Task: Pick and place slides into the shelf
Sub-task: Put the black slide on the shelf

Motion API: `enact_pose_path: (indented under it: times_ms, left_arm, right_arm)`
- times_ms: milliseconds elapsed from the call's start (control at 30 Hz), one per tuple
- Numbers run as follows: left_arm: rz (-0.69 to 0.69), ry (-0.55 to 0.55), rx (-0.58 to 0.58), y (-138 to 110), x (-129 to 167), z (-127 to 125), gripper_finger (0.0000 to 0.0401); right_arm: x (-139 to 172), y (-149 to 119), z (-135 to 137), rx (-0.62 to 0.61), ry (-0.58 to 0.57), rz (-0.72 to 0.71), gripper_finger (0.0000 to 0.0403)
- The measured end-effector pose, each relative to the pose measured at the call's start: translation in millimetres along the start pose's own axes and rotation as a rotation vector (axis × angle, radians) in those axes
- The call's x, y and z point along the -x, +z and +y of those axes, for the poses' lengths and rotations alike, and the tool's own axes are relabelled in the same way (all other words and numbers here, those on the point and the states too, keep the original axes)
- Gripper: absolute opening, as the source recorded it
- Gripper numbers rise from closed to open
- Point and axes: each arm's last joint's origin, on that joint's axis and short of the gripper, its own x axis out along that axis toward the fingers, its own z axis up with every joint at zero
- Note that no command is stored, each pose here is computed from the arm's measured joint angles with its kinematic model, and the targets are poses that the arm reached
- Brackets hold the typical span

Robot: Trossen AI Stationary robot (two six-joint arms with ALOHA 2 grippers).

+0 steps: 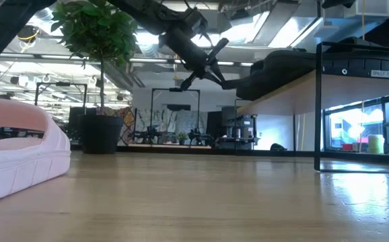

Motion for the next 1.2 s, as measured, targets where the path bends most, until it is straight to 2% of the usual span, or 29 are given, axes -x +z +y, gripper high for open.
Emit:
enact_pose_path:
  times_ms: [367, 900, 1200]
  left_arm:
    - [0.037, 0.007, 0.002, -5.4, -17.7, 8.0, 0.0003]
    - [0.009, -0.003, 0.014, -4.0, -21.5, 8.3, 0.0004]
    - [0.002, -0.007, 0.013, -3.7, -21.5, 7.8, 0.0029]
  right_arm:
    - [0.0, 0.0, 0.0, -0.003, 0.0, 0.0, 0.0275]
    - [0.0, 0.1, 0.0, -0.003, 0.0, -0.001, 0.0275]
    - [0.0, 0.1, 0.0, -0.003, 0.0, -0.001, 0.0275]
